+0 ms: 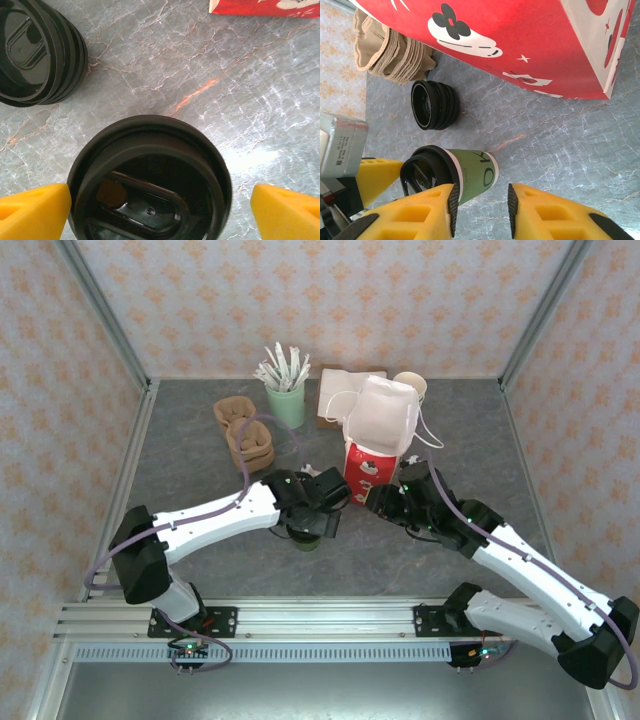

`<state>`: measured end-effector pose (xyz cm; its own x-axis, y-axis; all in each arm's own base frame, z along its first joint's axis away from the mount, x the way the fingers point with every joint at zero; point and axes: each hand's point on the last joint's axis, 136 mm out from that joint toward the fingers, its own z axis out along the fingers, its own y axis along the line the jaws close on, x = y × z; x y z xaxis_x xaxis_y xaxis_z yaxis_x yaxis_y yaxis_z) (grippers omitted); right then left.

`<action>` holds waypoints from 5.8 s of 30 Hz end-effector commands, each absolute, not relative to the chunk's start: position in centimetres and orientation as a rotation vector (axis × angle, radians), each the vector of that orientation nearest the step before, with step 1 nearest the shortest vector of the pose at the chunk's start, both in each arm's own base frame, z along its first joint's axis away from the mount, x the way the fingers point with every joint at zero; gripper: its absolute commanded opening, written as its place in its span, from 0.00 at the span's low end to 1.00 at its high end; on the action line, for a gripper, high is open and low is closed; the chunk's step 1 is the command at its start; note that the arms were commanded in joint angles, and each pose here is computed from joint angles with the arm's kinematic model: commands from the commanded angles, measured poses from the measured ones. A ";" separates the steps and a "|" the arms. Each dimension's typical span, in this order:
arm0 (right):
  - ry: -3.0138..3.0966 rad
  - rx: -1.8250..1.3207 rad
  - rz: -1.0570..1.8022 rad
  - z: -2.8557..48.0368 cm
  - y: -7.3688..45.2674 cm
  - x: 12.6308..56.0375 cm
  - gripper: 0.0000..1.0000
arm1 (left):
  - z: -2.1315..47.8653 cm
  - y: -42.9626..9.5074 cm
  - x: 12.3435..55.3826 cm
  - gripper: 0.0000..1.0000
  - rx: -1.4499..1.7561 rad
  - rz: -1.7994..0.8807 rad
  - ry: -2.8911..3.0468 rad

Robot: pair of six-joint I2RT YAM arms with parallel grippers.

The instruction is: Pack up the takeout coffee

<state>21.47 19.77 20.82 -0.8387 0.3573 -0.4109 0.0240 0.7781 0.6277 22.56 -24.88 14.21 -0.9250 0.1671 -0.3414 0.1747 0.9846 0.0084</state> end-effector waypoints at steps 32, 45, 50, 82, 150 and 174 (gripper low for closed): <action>2.500 0.168 1.130 17.5 29.5 20.4 0.36 | 15.1 -20.1 22.8 0.67 0.023 -0.587 2.745; 2.553 0.140 1.134 15.7 31.5 20.5 0.37 | 11.9 -18.6 22.0 0.60 -0.051 -0.548 2.832; 2.563 0.135 1.142 15.3 32.0 20.6 0.37 | 11.5 -18.9 21.8 0.56 -0.064 -0.593 2.827; 2.619 0.114 1.072 13.4 32.4 20.9 0.37 | 7.0 -19.7 20.3 0.45 -0.147 -0.756 2.824; 2.413 0.044 0.884 23.2 26.5 22.4 0.50 | 20.3 -3.7 40.3 0.72 -0.776 -0.461 2.268; 2.307 0.114 0.842 27.2 19.3 21.0 0.50 | 16.0 -3.5 43.6 0.39 -0.817 -0.527 2.322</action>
